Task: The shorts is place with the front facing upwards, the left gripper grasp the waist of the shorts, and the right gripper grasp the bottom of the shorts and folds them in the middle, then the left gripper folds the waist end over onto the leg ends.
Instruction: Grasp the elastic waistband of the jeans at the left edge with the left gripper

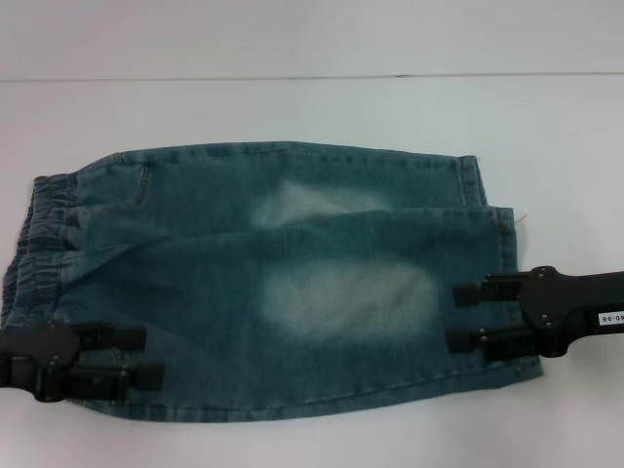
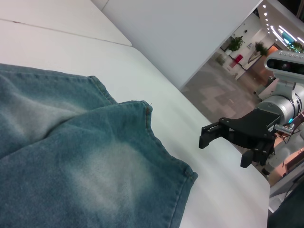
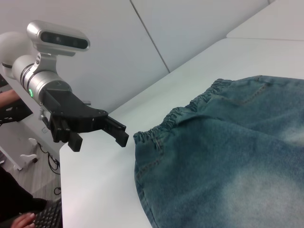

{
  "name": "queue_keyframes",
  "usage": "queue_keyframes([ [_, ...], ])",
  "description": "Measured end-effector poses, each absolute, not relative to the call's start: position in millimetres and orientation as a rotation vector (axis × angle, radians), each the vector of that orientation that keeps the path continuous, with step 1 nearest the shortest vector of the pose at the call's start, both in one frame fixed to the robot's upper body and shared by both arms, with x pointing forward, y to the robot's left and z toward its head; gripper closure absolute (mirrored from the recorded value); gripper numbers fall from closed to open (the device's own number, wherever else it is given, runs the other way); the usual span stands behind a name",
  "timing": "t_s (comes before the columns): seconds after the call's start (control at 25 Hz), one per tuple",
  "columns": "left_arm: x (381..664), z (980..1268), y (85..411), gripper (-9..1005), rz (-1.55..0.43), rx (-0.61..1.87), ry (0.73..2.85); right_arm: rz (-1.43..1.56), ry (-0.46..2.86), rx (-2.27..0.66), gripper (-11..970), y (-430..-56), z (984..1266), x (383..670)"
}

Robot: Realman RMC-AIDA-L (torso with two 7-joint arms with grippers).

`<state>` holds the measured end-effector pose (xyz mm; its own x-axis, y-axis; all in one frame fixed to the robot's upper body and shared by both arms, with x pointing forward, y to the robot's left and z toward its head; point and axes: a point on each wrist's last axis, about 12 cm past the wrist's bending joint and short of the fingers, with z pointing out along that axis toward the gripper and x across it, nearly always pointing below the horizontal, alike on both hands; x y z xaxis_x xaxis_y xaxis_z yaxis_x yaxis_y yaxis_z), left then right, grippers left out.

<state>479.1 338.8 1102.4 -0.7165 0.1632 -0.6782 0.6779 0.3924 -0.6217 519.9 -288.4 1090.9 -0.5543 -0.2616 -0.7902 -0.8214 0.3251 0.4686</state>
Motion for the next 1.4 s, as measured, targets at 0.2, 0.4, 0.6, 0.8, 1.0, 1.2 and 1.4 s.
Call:
queue_keyframes([
  [0.2, 479, 1102, 339, 64, -1.302, 0.718, 2.135, 1.208, 1.995, -0.951, 102, -288, 1091, 520],
  [0.4, 479, 1102, 340, 65, -1.297, 0.716, 2.141, 1.207, 1.996, -0.951, 102, -288, 1091, 520],
  [0.6, 475, 1106, 365, 65, -1.181, 0.656, 2.222, 1.202, 1.998, -0.949, 102, -289, 1090, 520],
  [0.8, 471, 1109, 403, 66, -1.009, 0.544, 2.316, 1.196, 1.997, -0.95, 103, -289, 1090, 521],
  [1.0, 470, 1103, 422, 67, -0.846, 0.478, 2.424, 1.201, 1.988, -0.958, 103, -286, 1089, 521],
  [1.2, 472, 1093, 428, 68, -0.741, 0.443, 2.487, 1.206, 1.985, -0.958, 103, -285, 1087, 520],
  [1.4, 476, 1087, 422, 69, -0.717, 0.446, 2.504, 1.198, 1.986, -0.956, 102, -286, 1087, 521],
])
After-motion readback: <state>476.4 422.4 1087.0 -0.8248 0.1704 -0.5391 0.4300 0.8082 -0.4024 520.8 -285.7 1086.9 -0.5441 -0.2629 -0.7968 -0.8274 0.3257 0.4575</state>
